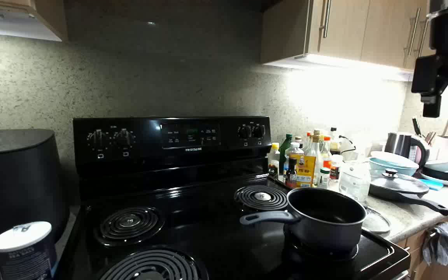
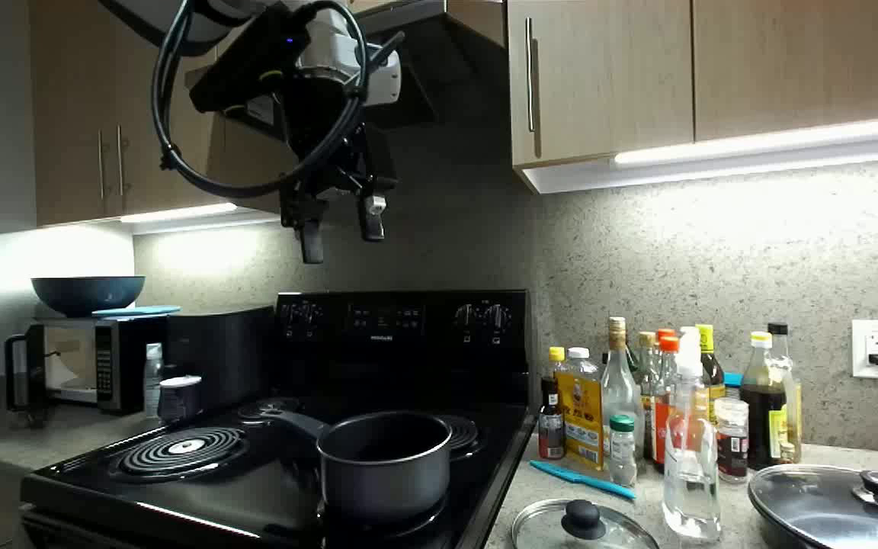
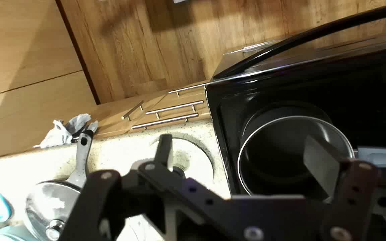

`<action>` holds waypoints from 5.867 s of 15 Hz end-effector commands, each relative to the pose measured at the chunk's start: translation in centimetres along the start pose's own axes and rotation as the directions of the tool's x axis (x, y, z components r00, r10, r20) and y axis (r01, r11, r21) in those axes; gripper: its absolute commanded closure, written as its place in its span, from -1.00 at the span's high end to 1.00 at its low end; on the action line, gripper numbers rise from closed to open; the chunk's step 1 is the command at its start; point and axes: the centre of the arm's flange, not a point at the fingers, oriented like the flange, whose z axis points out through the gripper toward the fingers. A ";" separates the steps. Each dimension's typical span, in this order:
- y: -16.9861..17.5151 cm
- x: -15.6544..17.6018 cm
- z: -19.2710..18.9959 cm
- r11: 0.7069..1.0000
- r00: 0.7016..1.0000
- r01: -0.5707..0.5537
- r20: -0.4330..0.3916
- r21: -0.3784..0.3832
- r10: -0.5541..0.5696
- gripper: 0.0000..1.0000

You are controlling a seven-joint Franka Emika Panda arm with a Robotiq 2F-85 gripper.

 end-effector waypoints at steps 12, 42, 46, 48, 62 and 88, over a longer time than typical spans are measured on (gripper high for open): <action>0.4 3.8 1.6 0.997 0.995 -0.077 0.061 0.006 0.077 1.00; 5.1 19.2 15.6 0.882 0.775 -0.455 0.435 -0.121 0.459 1.00; 5.1 19.9 16.0 0.878 0.769 -0.463 0.437 -0.123 0.467 1.00; 5.2 21.4 17.4 0.861 0.738 -0.489 0.461 -0.137 0.493 1.00; 8.6 28.2 26.8 0.795 0.611 -0.581 0.551 -0.175 0.568 1.00; 8.9 35.3 32.5 0.752 0.582 -0.647 0.553 -0.130 0.596 1.00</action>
